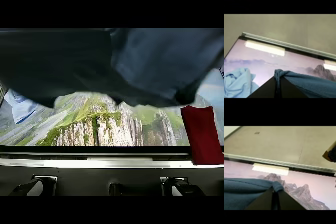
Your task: Fold the clothes and pants, and hang the long-sleeved shirts on hangers.
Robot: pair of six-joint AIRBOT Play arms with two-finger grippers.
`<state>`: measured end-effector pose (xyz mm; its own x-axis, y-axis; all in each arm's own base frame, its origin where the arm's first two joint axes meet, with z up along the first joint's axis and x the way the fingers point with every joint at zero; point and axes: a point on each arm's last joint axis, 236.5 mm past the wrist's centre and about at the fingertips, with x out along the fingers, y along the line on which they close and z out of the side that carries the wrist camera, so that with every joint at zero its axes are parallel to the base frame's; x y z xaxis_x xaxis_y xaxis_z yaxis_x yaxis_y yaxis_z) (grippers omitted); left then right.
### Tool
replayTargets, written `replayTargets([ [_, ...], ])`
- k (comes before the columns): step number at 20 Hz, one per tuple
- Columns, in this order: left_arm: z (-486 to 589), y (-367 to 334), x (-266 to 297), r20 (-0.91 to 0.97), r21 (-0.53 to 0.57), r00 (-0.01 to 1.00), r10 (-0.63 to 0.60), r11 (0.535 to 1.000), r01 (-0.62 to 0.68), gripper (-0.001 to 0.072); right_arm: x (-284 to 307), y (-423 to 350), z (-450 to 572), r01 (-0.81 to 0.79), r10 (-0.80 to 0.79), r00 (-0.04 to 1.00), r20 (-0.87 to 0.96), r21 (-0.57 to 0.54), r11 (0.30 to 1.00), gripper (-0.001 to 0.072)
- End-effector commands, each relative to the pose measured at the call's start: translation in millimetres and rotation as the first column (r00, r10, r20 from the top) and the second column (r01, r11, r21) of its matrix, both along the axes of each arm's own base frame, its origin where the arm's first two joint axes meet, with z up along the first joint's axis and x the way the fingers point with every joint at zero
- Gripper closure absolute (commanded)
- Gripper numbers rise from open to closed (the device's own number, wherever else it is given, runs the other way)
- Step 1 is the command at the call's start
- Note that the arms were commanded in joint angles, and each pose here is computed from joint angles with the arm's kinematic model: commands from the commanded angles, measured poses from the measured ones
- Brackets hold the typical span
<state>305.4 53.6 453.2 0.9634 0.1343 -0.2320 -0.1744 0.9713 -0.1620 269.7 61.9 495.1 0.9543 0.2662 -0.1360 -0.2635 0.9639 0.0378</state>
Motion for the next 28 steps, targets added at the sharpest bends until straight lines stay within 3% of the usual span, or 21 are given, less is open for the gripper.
replayTargets([
  [1,14,4,-35,0.055,-0.019,0.996,0.067,0.998,-0.066,0.0696,-27,-7,9,0.039,-0.040,0.999,0.018,0.047,0.998,0.0684],
  [4,-21,10,-4,-0.050,-0.041,0.997,0.058,0.997,-0.060,0.0696,16,-9,-15,0.053,-0.047,0.996,-0.080,0.068,0.996,0.0684],
  [8,-130,16,73,-0.330,-0.067,0.944,-0.002,0.998,-0.021,0.0696,109,-11,-100,0.073,-0.048,0.936,-0.348,0.061,0.995,0.0683],
  [14,-342,12,193,-0.654,-0.115,0.750,-0.097,0.993,0.028,0.0695,228,-14,-314,0.107,-0.044,0.672,-0.739,0.039,0.994,0.0683],
  [17,-418,12,243,-0.662,-0.122,0.742,-0.102,0.992,0.028,0.0695,282,-13,-396,0.138,-0.039,0.626,-0.779,0.062,0.988,0.0683],
  [21,-449,11,289,-0.637,-0.152,0.762,-0.119,0.988,0.027,0.0696,332,-15,-446,0.186,-0.052,0.669,-0.741,0.100,0.977,0.0683],
  [25,-460,5,304,-0.633,-0.184,0.760,-0.145,0.982,0.034,0.0695,334,-16,-457,0.189,-0.053,0.659,-0.750,0.098,0.977,0.0683],
  [28,-481,-1,283,-0.711,-0.212,0.682,-0.173,0.977,0.026,0.0694,318,-16,-469,0.172,-0.051,0.601,-0.797,0.067,0.983,0.0683],
])
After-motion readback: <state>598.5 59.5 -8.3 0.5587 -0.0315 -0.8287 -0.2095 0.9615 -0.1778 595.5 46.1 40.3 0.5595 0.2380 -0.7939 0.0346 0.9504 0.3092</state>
